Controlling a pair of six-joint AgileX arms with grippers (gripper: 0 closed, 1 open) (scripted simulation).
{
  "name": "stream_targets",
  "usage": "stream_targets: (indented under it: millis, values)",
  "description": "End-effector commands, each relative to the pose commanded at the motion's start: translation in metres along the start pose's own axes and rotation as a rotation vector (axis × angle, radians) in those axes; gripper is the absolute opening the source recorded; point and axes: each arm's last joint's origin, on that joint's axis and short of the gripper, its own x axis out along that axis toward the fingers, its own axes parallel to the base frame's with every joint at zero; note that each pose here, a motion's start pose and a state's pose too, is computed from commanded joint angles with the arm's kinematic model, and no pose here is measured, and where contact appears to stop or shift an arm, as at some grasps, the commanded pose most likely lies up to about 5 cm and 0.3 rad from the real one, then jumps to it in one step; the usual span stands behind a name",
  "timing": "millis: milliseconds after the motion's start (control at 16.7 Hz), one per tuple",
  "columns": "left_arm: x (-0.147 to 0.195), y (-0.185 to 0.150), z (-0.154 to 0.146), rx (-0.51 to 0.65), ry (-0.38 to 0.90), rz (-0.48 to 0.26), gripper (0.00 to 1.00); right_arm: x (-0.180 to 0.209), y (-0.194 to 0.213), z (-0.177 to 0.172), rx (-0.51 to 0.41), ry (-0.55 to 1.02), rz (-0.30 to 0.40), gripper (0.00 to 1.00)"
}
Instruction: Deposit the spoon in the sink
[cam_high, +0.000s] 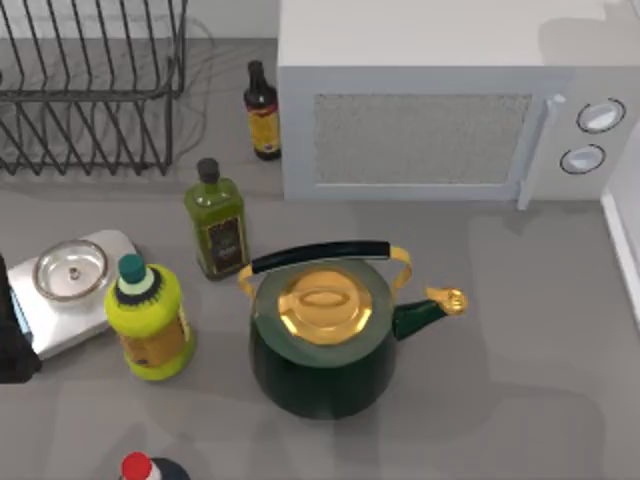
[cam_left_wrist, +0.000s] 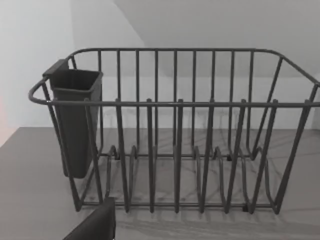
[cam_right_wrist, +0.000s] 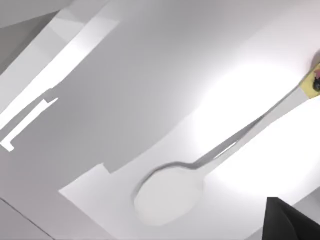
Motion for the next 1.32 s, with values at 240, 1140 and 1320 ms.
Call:
stream_targets:
  millis: [240,1140,1320]
  values:
    - [0.0,0.0,0.0,0.0,0.0,0.0,1.0,-0.003,0.002,0.001,-0.004,-0.004,-0.005,0.0]
    - [0.0,0.0,0.0,0.0,0.0,0.0,1.0,0.045,-0.001,0.0,0.0,0.001,0.001,0.0]
    - [0.0,0.0,0.0,0.0,0.0,0.0,1.0,0.045,-0.001,0.0,0.0,0.001,0.001,0.15]
